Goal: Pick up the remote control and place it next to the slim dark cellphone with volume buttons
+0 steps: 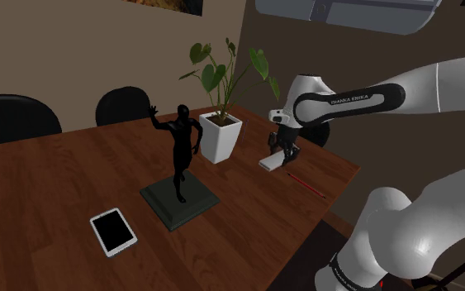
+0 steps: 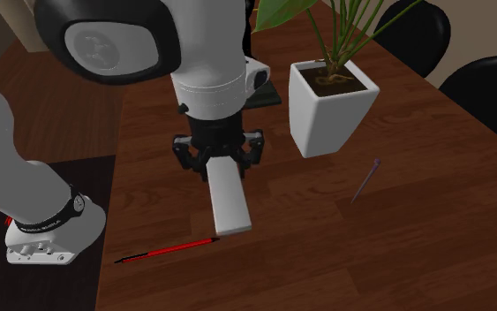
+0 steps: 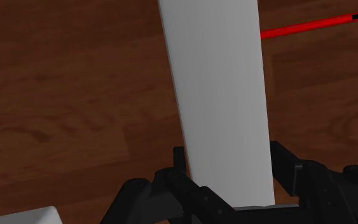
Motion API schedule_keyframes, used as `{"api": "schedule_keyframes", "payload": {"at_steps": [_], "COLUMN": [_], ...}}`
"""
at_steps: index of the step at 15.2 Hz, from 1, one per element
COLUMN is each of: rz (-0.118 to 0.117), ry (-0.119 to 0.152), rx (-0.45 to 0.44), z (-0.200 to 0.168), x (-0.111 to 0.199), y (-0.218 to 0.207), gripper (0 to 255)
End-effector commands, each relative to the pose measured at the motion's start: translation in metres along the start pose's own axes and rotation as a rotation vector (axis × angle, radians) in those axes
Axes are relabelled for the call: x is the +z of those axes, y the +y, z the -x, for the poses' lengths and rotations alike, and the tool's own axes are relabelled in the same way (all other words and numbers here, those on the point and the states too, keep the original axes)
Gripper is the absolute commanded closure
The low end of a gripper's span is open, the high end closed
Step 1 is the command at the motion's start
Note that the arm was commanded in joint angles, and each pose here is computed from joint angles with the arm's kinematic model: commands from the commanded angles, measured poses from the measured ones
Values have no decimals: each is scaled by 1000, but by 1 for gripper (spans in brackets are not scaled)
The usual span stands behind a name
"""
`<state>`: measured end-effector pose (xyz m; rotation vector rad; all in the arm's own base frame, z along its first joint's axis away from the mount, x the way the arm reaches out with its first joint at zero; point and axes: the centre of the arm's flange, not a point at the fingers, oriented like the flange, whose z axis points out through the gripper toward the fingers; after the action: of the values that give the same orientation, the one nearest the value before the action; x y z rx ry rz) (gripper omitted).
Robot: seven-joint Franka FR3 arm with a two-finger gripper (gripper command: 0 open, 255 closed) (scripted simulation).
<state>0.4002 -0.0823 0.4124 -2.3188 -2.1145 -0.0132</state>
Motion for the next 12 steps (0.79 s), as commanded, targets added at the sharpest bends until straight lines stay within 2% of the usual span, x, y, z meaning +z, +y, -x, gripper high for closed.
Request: {"api": "schedule_keyframes", "payload": {"at_steps": [1,12], "rz": [0,0], "ry": [0,0], "rx": [2,2], "z": [-27,-170], "x": [0,0], "y": [-3,-28], "gripper": [255,255]}}
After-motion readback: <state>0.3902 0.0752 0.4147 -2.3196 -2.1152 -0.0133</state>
